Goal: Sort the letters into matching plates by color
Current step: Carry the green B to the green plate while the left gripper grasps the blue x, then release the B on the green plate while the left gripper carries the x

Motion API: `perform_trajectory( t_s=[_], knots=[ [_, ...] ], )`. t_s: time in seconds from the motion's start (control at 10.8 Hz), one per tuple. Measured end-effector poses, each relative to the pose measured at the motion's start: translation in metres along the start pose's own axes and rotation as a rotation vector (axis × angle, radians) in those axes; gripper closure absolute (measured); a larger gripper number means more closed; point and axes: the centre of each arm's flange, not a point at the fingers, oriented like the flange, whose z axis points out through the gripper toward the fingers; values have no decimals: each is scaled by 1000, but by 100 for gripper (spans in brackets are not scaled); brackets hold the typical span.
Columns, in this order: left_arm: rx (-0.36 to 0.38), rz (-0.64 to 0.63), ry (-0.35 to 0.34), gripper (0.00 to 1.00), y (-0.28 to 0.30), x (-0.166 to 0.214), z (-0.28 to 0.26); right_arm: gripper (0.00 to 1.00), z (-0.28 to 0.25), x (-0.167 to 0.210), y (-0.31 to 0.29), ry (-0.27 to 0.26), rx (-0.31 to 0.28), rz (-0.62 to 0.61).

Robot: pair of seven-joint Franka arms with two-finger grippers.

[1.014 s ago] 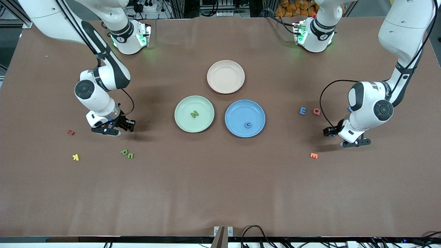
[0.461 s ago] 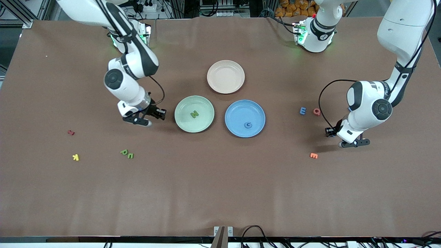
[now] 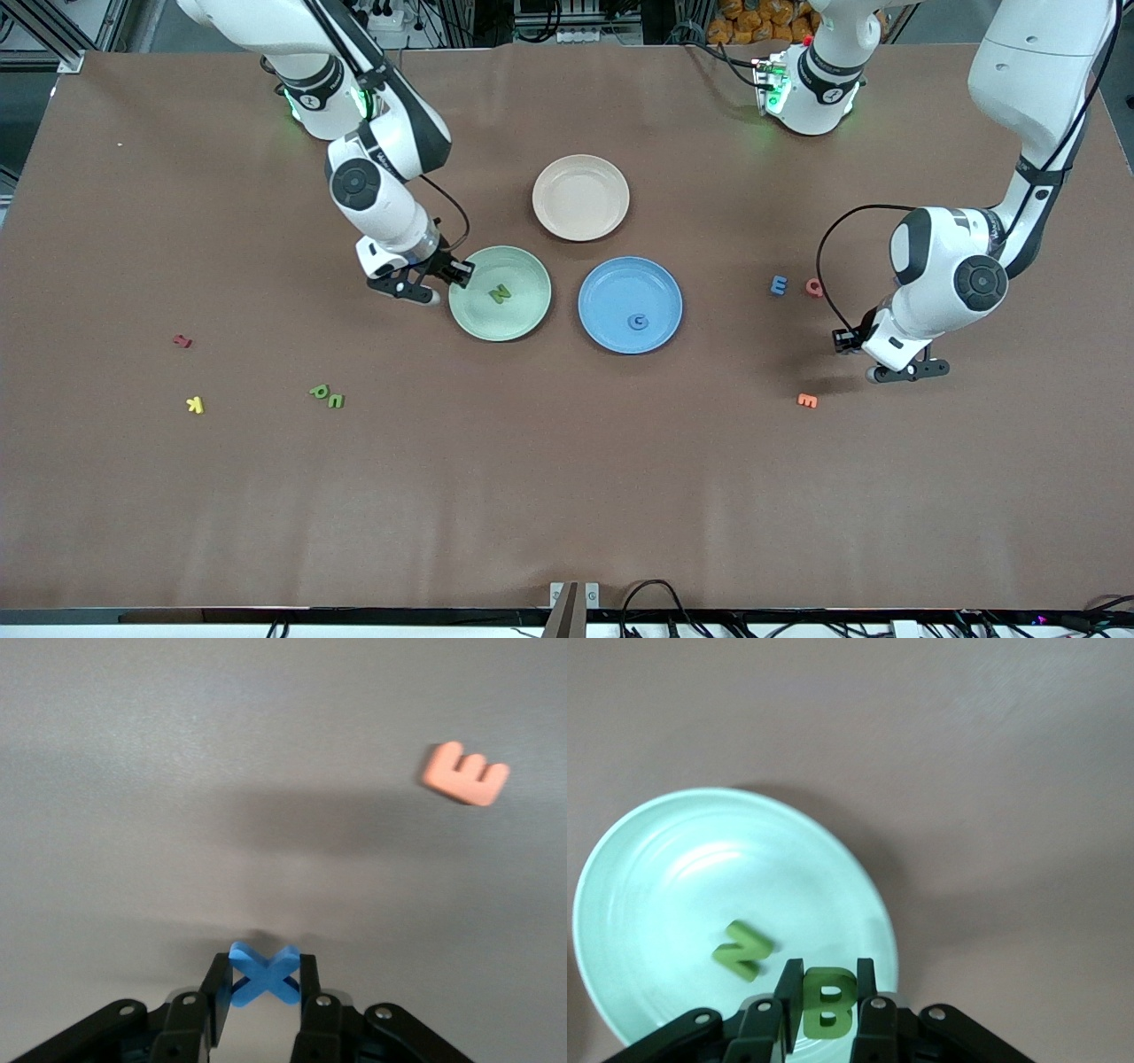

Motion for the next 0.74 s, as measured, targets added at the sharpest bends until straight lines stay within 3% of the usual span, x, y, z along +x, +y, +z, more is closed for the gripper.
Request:
perform_trajectory(
  t_s=[0.46,0.55,0.74],
  knots=[
    [-26,-83,-14,66,100,-24,-22,69,18,0,-31,-20,14,45],
    [-36,-115,-15,66,126,-33,-25,64,20,2,-32,-20,14,49],
    [-43,-129,-6,66,168,-47,-34,41,20,3,-32,-21,14,52]
  ],
)
